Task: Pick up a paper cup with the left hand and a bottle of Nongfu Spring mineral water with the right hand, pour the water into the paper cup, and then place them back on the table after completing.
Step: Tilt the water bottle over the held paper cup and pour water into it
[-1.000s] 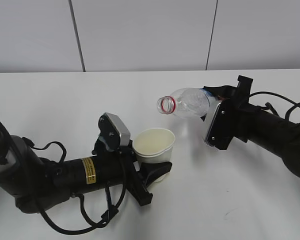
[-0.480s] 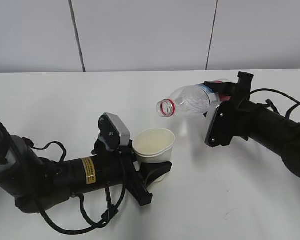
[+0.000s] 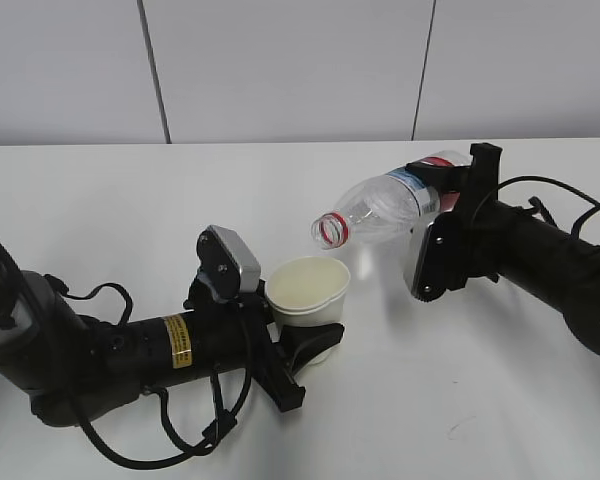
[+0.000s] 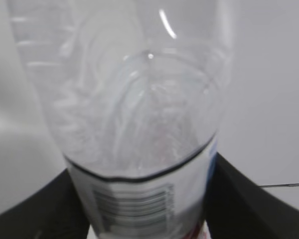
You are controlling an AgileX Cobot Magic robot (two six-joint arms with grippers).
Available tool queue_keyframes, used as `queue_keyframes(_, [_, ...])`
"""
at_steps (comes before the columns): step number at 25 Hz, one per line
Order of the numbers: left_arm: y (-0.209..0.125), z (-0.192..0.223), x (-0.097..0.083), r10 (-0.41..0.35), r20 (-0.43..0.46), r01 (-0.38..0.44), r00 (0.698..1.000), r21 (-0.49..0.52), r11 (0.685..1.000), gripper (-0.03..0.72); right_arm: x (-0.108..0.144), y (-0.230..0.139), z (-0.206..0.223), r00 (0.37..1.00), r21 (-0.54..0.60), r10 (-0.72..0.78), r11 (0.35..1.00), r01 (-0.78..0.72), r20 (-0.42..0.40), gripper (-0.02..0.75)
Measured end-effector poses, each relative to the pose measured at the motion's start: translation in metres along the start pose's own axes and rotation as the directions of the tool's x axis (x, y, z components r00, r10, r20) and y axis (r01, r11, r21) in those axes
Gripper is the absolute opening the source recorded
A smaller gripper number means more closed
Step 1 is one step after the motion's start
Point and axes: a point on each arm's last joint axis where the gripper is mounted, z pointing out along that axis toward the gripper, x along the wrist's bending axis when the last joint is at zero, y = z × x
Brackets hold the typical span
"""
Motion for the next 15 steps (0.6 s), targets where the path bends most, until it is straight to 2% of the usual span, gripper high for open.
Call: queue_keyframes(15, [0.0000,0.0000,0.0000,0.000,0.000,0.000,1.000,0.000,1.000,0.355,-0.0024,0.0003,0.0000,0.995,-0.001,-0.095,0.996,0.095,0.026,0.451])
